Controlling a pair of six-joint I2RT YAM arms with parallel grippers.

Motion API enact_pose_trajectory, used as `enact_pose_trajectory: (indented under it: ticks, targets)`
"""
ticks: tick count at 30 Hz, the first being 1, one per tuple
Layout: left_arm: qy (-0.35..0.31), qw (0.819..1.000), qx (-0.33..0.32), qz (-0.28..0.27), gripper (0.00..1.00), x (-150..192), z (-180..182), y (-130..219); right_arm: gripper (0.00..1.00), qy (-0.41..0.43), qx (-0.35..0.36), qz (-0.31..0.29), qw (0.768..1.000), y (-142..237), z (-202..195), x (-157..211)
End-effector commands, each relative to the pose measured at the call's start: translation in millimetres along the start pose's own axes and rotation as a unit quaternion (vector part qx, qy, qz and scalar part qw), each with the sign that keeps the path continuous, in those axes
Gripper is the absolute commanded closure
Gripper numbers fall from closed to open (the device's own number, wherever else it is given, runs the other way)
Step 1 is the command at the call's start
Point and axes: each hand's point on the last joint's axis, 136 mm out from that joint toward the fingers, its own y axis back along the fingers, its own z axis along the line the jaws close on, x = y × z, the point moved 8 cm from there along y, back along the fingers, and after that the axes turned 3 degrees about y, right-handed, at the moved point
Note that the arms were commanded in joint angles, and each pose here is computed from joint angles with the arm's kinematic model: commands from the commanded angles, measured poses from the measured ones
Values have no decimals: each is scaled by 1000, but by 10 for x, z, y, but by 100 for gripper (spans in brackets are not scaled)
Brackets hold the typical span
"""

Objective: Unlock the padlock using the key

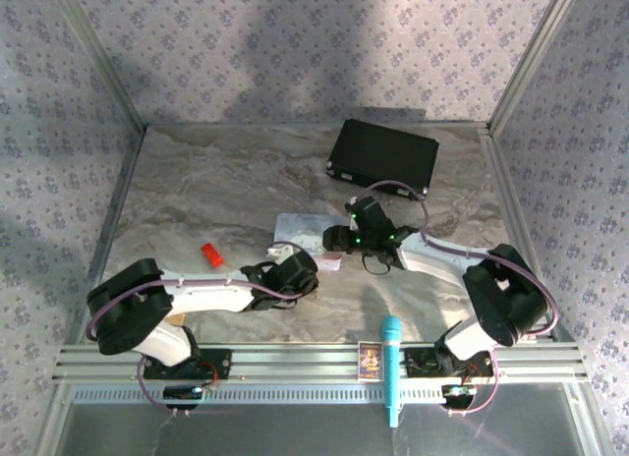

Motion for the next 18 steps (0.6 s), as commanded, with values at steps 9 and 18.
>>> enact_pose_trajectory:
  ticks: [9, 18]
  targets:
    - [-144, 970, -194, 9, 82, -96, 566, 84, 36, -5, 89, 63, 994, -188, -315, 255]
    - [-194, 954, -227, -19, 76, 0, 425, 114, 36, -6, 91, 68, 993, -197, -333, 292]
